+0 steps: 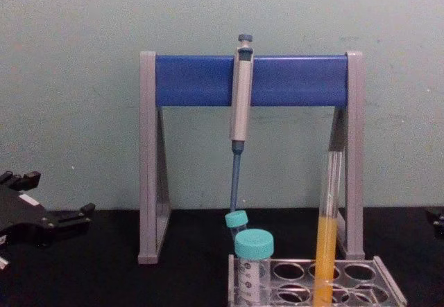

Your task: Pick up the test tube from the test tube rack, shake it, then place it back into the test tube rack.

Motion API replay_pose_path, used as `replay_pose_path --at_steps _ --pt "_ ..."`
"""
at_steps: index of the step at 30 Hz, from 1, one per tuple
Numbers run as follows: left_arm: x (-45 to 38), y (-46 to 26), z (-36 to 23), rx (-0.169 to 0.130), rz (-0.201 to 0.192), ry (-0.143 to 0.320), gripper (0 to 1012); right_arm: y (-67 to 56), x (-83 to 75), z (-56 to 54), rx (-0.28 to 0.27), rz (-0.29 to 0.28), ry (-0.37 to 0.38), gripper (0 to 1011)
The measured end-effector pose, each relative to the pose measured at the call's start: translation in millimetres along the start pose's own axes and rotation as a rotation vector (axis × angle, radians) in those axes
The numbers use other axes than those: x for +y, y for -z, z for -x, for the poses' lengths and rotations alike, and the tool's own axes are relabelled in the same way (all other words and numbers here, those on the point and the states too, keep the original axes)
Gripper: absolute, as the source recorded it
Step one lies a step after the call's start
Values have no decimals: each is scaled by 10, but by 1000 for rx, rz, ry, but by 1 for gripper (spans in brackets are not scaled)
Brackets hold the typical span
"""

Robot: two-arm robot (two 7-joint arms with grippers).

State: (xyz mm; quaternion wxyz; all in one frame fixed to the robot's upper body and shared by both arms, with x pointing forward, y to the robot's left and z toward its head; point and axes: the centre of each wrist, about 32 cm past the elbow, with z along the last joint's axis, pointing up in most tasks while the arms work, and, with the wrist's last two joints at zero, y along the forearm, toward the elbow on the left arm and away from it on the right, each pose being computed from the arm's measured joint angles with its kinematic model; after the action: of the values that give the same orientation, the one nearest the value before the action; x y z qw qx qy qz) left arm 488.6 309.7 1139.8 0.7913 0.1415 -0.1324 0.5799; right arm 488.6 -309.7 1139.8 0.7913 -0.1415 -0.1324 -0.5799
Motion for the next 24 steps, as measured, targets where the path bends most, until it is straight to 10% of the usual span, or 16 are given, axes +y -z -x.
replay_pose_path --at_steps 24 --pt "0 0 0 0 0 0 1001 -233 -239 90 155 3 -131 1000"
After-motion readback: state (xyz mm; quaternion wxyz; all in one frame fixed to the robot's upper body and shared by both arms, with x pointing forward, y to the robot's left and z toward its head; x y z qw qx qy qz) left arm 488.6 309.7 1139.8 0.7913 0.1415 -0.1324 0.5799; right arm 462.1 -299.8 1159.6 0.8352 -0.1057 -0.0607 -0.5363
